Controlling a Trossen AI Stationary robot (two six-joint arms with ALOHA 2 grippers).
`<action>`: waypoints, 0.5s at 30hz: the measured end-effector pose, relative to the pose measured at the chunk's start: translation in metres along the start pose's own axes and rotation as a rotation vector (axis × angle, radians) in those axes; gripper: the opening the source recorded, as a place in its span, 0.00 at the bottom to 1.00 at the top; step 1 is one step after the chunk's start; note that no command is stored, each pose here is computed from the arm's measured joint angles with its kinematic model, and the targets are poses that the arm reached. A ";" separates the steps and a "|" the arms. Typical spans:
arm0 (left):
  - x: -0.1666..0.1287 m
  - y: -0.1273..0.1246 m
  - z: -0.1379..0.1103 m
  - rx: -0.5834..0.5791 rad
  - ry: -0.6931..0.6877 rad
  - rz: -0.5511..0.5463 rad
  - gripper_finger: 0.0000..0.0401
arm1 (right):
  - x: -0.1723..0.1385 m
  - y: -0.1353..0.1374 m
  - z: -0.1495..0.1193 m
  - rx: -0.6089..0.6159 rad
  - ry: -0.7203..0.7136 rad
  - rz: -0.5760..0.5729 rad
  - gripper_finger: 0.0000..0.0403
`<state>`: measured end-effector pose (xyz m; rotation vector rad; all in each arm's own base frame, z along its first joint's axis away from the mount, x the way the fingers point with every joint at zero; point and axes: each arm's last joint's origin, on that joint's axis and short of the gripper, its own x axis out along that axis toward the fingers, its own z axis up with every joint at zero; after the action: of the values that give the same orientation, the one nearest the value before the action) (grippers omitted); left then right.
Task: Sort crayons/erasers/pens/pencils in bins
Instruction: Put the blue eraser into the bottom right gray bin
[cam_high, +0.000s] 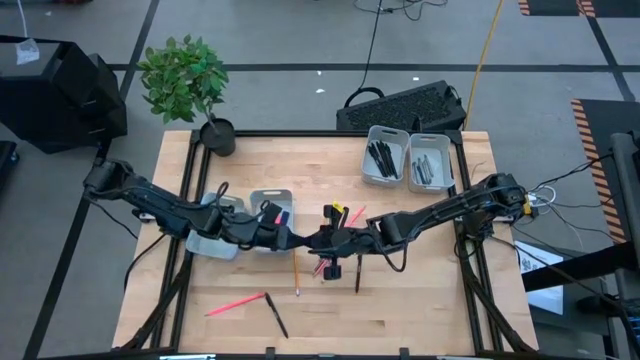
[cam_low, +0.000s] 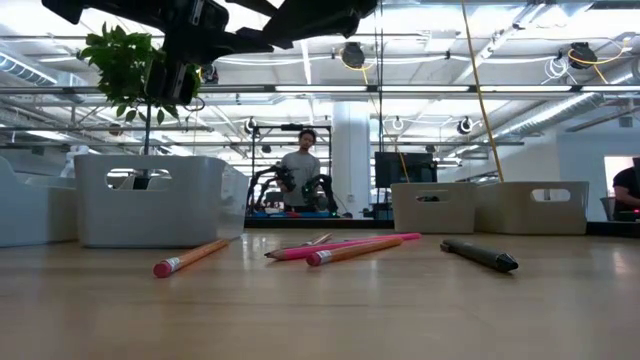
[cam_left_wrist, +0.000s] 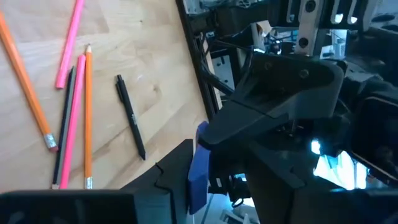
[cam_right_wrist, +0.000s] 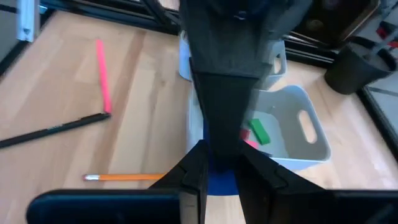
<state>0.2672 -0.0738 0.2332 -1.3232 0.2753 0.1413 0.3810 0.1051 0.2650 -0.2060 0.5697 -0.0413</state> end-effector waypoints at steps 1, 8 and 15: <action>0.000 0.000 0.000 0.001 0.000 0.000 0.35 | 0.000 0.000 0.000 0.004 0.001 0.000 0.14; 0.000 -0.002 0.000 0.019 0.001 -0.017 0.35 | -0.003 0.002 0.002 0.009 -0.015 0.003 0.14; 0.000 -0.003 0.000 0.058 0.007 -0.024 0.25 | -0.004 0.001 0.004 0.012 -0.027 -0.012 0.14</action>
<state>0.2678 -0.0742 0.2358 -1.2694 0.2673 0.1077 0.3795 0.1072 0.2702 -0.1984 0.5415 -0.0538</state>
